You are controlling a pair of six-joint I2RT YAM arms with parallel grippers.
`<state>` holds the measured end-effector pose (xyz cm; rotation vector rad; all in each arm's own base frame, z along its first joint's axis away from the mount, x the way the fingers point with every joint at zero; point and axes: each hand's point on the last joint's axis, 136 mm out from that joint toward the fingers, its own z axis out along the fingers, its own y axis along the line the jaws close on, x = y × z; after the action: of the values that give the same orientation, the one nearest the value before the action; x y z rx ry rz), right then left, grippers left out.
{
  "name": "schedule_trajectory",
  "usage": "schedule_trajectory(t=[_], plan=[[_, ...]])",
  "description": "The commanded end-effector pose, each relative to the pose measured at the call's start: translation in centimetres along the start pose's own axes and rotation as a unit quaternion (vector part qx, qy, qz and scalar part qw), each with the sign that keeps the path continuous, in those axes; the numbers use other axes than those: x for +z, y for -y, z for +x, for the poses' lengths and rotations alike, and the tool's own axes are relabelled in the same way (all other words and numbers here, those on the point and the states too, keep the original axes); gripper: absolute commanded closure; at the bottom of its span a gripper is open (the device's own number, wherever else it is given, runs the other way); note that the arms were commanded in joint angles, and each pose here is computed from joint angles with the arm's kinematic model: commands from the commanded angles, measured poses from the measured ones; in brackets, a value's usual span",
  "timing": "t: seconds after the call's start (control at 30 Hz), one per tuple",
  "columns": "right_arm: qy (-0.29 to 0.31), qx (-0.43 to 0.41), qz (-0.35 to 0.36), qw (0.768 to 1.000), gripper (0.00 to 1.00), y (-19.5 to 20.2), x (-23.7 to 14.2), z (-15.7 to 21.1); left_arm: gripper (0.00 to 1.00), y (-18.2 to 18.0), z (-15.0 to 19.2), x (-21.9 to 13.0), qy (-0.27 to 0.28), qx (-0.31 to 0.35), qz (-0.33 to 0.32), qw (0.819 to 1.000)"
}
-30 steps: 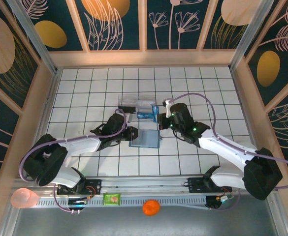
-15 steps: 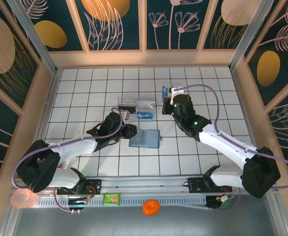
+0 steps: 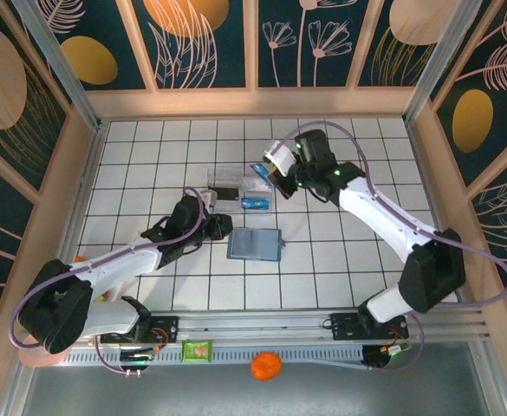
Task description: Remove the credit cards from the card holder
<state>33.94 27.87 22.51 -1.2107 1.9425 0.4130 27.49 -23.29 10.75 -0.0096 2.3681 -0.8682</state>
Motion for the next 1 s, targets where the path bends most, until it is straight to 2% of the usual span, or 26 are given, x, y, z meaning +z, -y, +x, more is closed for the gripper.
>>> schedule_trajectory(t=[0.0, 0.13, 0.33, 0.53, 0.7, 0.97], plan=[[-0.078, -0.063, -0.058, 0.993, 1.0, -2.3, 1.8, 2.1, 0.76, -1.7, -0.2, -0.8, 0.004, -0.024, -0.027, 0.999], [-0.144, -0.088, -0.063, 0.984, 1.0, -2.3, 4.7, 3.8, 0.71, -2.8, -0.9, -1.6, 0.016, -0.035, -0.044, 0.998], [-0.156, -0.115, -0.064, 0.979, 1.0, -2.3, 6.2, 3.8, 0.61, -3.0, -1.6, -2.1, 0.023, -0.037, -0.045, 0.998], [-0.187, -0.141, -0.048, 0.971, 1.0, -2.9, 7.4, 5.5, 0.54, -3.3, -1.7, -2.1, 0.019, -0.049, -0.037, 0.998], [-0.21, -0.166, -0.01, 0.963, 1.0, -1.7, 8.1, 5.7, 0.53, -3.5, -1.9, -1.9, 0.014, -0.057, -0.03, 0.998], [-0.243, -0.203, -0.013, 0.948, 1.0, -2.6, 8.6, 5.8, 0.53, -4.0, -1.9, -1.6, 0.008, -0.063, -0.031, 0.998]])
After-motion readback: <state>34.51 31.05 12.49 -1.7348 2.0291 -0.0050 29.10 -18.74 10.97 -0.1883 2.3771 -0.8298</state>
